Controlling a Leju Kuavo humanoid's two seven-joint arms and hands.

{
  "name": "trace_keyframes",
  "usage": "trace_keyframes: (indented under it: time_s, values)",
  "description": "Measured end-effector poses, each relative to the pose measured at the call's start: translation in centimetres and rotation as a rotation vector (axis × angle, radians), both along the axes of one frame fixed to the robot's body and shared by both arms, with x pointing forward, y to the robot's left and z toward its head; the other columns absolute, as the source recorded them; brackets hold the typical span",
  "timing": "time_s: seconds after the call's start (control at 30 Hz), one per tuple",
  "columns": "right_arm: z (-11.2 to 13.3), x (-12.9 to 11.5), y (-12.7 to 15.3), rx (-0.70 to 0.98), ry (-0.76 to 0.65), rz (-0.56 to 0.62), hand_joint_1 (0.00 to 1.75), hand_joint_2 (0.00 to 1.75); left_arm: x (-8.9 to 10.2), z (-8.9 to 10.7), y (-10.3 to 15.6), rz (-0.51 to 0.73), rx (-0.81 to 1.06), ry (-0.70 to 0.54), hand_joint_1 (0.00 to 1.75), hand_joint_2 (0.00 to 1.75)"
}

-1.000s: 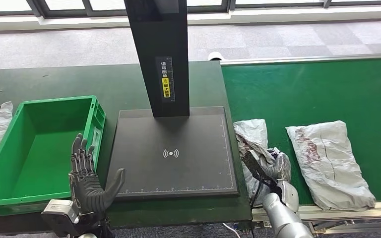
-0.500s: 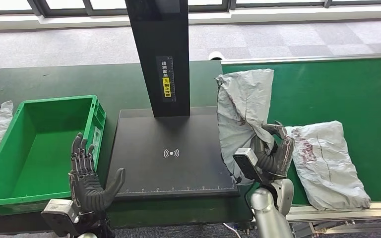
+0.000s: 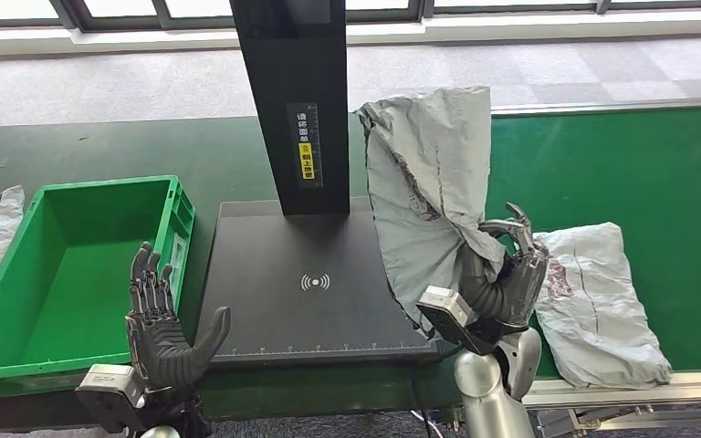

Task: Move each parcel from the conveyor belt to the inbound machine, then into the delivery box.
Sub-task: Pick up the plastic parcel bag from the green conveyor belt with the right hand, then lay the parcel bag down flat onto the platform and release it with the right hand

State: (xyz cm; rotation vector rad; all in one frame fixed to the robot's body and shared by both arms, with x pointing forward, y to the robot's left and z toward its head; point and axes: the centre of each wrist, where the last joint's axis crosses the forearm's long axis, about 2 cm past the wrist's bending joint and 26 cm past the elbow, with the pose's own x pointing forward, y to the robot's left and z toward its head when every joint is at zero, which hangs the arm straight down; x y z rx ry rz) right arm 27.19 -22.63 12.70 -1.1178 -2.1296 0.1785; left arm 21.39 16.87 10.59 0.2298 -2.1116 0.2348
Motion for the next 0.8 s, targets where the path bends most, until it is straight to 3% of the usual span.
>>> trace_keyframes:
  time_s: [0.2, 0.53, 0.8]
  values:
    - [-0.2, 0.5, 2.2, -0.069, 0.119, 0.065, 1.75, 1.75, 0.1, 0.1, 0.0, -0.007, -0.001, -0.005, 0.0, 1.75]
    - [-3.7, 1.7, 8.2, -0.135, 0.406, 0.292, 1.75, 1.75, 0.7, 0.2, -0.1, -0.027, 0.004, -0.012, 0.0, 1.75]
    - [-5.3, 1.7, 9.5, -0.168, 0.49, 0.357, 1.75, 1.75, 0.7, 0.2, -0.2, -0.03, 0.005, -0.012, 0.0, 1.75]
